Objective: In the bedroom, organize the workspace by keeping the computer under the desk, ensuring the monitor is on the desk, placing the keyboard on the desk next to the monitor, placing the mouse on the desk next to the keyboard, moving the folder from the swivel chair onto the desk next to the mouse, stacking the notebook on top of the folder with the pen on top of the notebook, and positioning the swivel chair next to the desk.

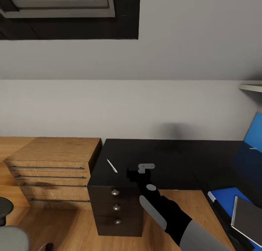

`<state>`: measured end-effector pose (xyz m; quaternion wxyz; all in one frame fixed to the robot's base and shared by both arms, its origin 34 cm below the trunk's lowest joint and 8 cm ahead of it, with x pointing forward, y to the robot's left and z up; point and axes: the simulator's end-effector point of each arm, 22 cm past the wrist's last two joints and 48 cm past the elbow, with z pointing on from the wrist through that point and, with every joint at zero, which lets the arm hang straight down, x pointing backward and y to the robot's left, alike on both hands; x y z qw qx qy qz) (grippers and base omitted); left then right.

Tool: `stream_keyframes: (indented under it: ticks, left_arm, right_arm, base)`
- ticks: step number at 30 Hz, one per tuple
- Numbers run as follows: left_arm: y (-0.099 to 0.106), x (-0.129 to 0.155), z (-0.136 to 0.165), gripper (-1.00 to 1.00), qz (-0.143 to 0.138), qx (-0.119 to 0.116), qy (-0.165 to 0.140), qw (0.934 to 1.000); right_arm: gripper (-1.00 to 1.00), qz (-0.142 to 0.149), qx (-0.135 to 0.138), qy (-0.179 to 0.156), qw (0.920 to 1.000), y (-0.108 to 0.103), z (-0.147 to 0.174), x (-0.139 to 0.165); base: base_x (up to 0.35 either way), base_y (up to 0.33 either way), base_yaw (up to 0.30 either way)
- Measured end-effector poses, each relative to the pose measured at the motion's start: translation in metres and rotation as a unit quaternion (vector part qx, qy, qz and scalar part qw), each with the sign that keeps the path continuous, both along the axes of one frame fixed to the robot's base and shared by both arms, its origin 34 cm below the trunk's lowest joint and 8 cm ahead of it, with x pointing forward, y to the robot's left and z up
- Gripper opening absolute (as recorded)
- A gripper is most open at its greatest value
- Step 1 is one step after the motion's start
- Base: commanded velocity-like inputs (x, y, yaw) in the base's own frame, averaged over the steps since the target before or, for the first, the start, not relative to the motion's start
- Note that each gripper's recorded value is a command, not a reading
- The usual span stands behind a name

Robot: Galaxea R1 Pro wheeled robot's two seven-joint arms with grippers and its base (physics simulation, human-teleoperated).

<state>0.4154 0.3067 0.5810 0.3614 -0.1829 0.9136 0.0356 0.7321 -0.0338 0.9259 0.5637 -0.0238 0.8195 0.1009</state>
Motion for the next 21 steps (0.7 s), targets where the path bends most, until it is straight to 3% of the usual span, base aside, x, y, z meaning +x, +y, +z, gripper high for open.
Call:
stream_keyframes:
  ticks: [3, 21]
  left_arm:
    - [-0.001, -0.001, 0.004, 1.00, 0.000, -0.001, 0.001, 1.0000]
    - [-0.001, -0.007, 0.018, 1.00, 0.000, -0.001, 0.008, 1.0000]
  right_arm:
    - [1.00, 0.000, 0.000, 0.000, 1.0000, 0.000, 0.004, 0.000]
    - [1.00, -0.001, -0.001, 0.006, 1.0000, -0.001, 0.015, -0.002]
  base:
    - [0.000, 0.000, 0.001]
    - [0.000, 0.000, 0.259]
